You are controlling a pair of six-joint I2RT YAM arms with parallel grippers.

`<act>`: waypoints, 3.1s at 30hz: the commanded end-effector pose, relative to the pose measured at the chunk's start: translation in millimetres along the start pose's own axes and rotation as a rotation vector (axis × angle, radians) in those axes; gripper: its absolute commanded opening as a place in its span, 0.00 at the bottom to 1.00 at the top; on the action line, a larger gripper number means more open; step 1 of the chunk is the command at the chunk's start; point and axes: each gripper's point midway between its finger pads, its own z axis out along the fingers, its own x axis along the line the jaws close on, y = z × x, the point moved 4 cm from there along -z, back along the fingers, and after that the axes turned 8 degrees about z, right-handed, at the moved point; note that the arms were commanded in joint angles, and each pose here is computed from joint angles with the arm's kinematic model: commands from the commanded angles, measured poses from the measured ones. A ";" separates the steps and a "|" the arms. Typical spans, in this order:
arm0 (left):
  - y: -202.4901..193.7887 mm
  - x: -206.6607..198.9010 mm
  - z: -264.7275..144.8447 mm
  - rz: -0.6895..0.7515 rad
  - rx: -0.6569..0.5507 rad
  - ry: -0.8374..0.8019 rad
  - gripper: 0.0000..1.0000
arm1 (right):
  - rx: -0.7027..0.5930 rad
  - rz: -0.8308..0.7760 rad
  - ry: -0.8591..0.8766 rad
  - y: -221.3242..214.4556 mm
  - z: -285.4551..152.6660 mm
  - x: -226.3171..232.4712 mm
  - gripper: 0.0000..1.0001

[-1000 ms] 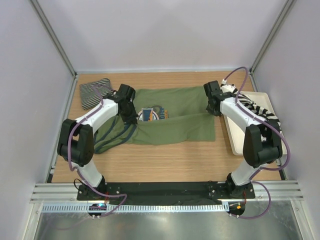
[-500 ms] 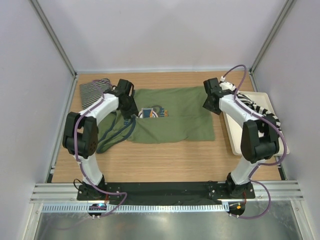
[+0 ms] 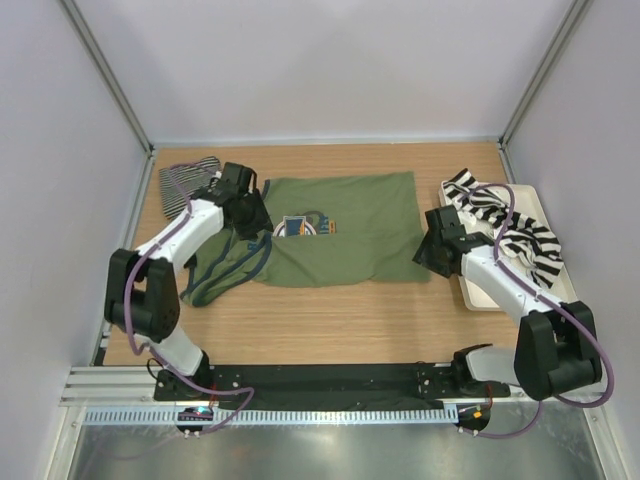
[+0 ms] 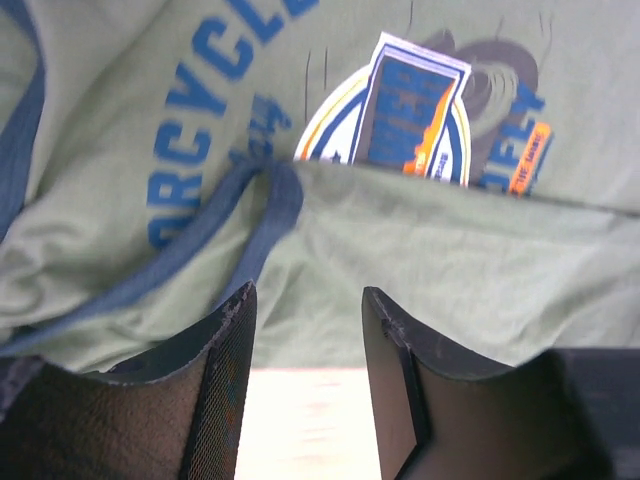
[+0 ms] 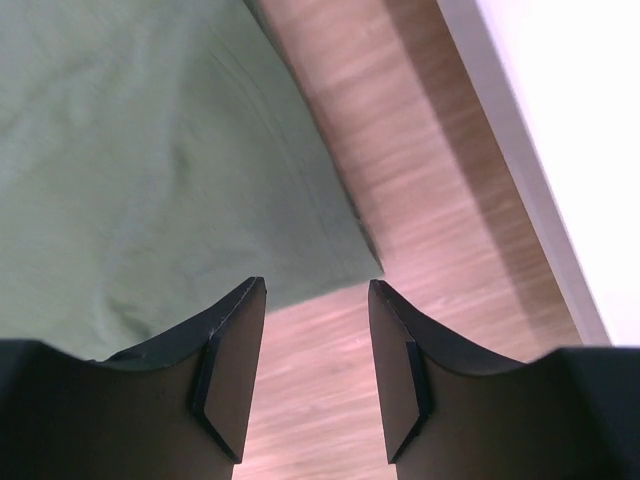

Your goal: Fold and stack the tank tops

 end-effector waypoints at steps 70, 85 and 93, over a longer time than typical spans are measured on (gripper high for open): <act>-106.5 167.2 -69.6 -0.728 -0.029 0.490 0.01 | -0.108 0.097 -0.193 16.9 58.9 -29.9 0.01; -56.1 186.1 -74.7 -0.846 -0.063 0.394 0.00 | -0.083 0.092 -0.206 7.2 58.2 -38.1 0.01; -30.6 190.2 -59.3 -0.850 -0.059 0.379 0.00 | -0.066 0.087 -0.208 -0.1 50.5 -44.7 0.01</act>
